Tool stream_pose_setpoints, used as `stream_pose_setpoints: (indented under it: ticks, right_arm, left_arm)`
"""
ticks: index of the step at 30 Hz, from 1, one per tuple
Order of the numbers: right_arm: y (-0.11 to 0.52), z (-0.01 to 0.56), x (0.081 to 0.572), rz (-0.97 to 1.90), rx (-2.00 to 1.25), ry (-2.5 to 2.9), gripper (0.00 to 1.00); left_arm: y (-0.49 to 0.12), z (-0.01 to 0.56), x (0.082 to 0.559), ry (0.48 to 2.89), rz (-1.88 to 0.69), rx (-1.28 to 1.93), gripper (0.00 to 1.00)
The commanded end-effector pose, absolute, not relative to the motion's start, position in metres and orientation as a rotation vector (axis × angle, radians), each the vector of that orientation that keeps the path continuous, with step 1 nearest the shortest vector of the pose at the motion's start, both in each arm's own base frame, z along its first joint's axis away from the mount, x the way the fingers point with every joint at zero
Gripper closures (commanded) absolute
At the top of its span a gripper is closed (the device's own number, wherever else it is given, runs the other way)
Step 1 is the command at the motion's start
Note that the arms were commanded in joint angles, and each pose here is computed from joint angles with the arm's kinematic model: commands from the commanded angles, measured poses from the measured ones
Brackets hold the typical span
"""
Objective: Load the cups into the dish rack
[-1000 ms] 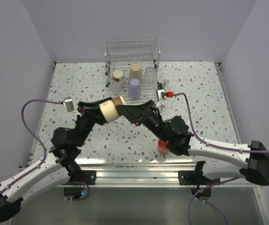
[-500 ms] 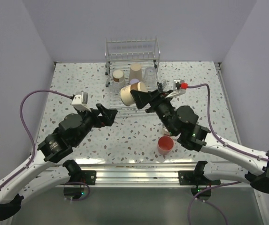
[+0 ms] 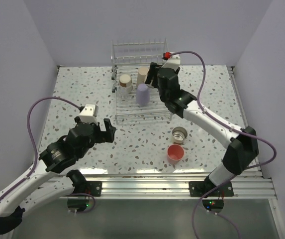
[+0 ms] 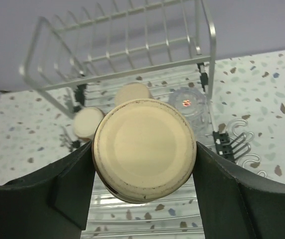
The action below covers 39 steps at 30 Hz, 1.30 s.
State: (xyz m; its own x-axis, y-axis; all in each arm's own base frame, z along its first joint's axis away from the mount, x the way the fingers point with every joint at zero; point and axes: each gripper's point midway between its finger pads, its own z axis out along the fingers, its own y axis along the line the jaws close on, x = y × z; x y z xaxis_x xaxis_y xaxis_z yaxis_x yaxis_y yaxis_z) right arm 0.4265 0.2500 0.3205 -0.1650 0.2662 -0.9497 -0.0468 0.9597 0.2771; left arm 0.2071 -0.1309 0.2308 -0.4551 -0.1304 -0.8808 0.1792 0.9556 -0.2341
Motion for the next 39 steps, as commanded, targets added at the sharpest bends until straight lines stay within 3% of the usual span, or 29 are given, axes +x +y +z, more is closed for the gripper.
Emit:
stream_pose_setpoints:
  ticks: [1, 17, 29, 39]
  right_arm:
    - [0.234, 0.309, 0.456, 0.128, 0.141, 1.765, 1.00]
    - [0.239, 0.203, 0.499, -0.050, 0.094, 1.922, 1.00]
    - [0.209, 0.222, 0.482, -0.023, 0.205, 1.833, 1.00]
    - [0.214, 0.190, 0.492, -0.071, 0.160, 1.898, 1.00]
  left_arm:
    - [-0.130, 0.236, 0.213, 1.958, -0.328, 0.089, 0.00]
    - [-0.110, 0.240, 0.217, 1.921, -0.210, 0.092, 0.00]
    - [-0.113, 0.235, 0.218, 1.933, -0.217, 0.112, 0.00]
    - [-0.111, 0.238, 0.218, 1.918, -0.229, 0.103, 0.00]
